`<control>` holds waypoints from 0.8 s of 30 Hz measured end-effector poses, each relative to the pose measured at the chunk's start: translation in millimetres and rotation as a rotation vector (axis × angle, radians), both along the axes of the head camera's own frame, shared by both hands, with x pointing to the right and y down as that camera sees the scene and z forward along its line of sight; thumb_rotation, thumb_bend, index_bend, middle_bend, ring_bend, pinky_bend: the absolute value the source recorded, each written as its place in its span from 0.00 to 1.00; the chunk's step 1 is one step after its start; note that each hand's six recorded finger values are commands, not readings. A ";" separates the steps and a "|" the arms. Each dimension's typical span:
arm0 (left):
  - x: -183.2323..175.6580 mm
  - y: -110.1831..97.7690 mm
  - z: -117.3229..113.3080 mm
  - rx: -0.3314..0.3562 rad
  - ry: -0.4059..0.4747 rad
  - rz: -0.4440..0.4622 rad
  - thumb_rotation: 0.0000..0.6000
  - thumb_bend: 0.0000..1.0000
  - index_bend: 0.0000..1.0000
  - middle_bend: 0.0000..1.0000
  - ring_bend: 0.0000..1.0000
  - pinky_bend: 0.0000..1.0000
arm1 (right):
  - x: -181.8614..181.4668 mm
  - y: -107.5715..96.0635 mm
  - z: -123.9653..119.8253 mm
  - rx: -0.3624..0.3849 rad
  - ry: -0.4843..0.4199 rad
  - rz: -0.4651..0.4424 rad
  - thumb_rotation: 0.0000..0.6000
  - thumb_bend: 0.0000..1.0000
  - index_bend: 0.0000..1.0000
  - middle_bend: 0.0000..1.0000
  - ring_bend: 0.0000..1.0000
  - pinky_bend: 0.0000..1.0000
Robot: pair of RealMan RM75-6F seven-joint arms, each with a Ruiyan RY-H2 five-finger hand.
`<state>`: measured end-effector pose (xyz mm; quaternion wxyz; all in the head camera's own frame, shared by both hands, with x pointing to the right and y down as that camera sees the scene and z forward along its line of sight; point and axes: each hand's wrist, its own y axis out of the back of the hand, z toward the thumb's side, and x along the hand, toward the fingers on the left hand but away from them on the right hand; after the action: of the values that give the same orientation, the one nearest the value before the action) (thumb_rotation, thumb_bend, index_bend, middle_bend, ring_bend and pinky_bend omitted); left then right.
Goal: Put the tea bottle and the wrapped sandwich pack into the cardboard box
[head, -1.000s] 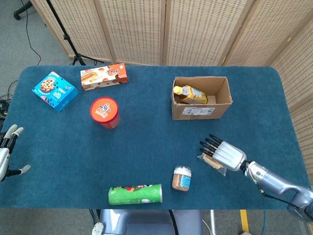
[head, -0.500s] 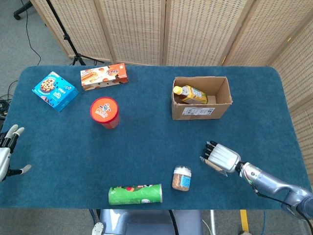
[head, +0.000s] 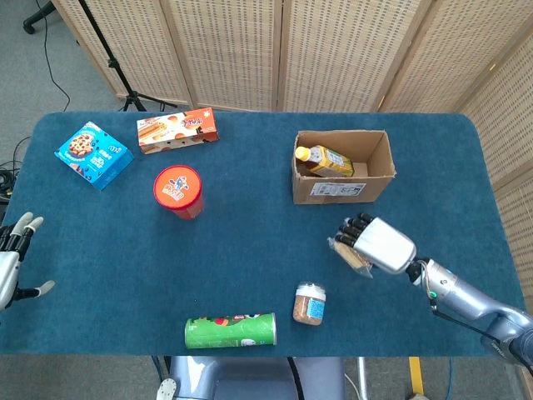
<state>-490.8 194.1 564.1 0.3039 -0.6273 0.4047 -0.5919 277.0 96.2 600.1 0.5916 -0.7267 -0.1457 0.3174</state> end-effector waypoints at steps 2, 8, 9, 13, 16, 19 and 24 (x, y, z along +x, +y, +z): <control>0.9 -0.1 -0.1 0.001 0.000 0.003 1.00 0.00 0.00 0.00 0.00 0.00 | -5.1 -27.8 -24.3 0.045 -0.063 0.072 1.00 0.97 0.63 0.60 0.45 0.36; 3.7 0.2 -0.4 0.002 0.003 0.011 1.00 0.00 0.00 0.00 0.00 0.00 | -16.3 -107.5 -73.9 0.139 -0.189 0.279 1.00 0.98 0.63 0.61 0.47 0.37; 3.8 0.2 -0.5 0.003 0.004 0.011 1.00 0.00 0.00 0.00 0.00 0.00 | -16.8 -117.1 -75.3 0.137 -0.191 0.310 1.00 0.98 0.63 0.61 0.47 0.37; 2.4 0.3 -0.6 0.001 0.003 0.006 1.00 0.00 0.00 0.00 0.00 0.00 | -18.9 -149.8 -69.0 0.104 -0.176 0.433 1.00 0.98 0.63 0.61 0.47 0.37; 0.8 0.3 -0.6 0.001 0.002 0.001 1.00 0.00 0.00 0.00 0.00 0.00 | -24.0 -164.6 -56.9 0.069 -0.176 0.505 1.00 0.98 0.63 0.61 0.47 0.37; -1.6 0.0 0.3 -0.002 -0.001 -0.007 1.00 0.00 0.00 0.00 0.00 0.00 | -27.5 -170.2 -40.2 0.045 -0.147 0.538 1.00 0.98 0.63 0.61 0.47 0.37; -4.4 -1.2 1.7 -0.006 -0.004 -0.017 1.00 0.00 0.00 0.00 0.00 0.00 | -29.2 -171.2 -10.1 0.011 -0.074 0.566 1.00 0.98 0.63 0.60 0.47 0.37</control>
<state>-495.2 192.9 565.8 0.2980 -0.6234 0.4077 -0.5969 247.9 -74.9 590.0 0.4776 -0.6650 -0.3662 0.4423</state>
